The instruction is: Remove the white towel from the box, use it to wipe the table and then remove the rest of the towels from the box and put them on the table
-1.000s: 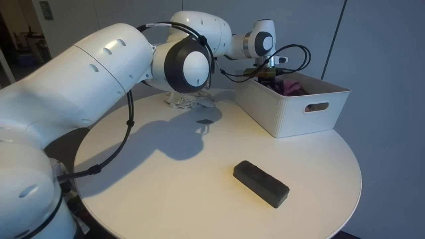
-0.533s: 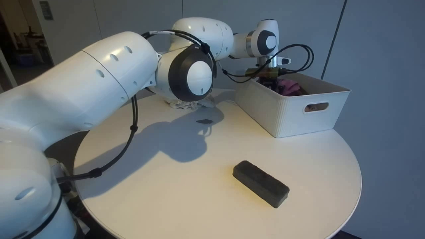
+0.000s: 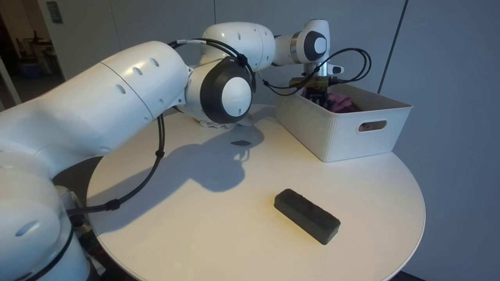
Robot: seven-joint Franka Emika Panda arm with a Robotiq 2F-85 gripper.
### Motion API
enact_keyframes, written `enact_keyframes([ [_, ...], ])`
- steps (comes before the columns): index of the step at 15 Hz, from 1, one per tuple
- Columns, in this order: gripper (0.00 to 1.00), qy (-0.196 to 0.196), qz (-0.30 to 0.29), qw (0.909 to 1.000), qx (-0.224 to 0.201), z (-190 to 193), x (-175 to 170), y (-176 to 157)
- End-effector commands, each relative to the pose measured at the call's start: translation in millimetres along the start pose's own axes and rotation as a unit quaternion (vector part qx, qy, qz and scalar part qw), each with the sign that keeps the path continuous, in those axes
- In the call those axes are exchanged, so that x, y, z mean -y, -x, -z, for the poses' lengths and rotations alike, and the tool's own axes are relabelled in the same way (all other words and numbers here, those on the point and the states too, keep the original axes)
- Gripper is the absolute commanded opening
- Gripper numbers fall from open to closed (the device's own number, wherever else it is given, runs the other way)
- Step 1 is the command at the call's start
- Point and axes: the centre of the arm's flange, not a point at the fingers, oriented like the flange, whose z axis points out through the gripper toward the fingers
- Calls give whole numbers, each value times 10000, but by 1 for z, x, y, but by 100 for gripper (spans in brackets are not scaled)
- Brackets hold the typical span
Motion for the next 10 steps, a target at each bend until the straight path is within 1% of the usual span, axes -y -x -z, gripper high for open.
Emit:
enact_keyframes([
  [1, 11, -114, -5, 9999, -12, 22, -12, -21],
  [4, 11, -68, -69, 9998, -191, 37, -17, -11],
  [6, 11, 2, -162, 9989, -449, 51, -21, -2],
  [10, 11, 44, -73, 9945, -1041, 96, -31, 25],
])
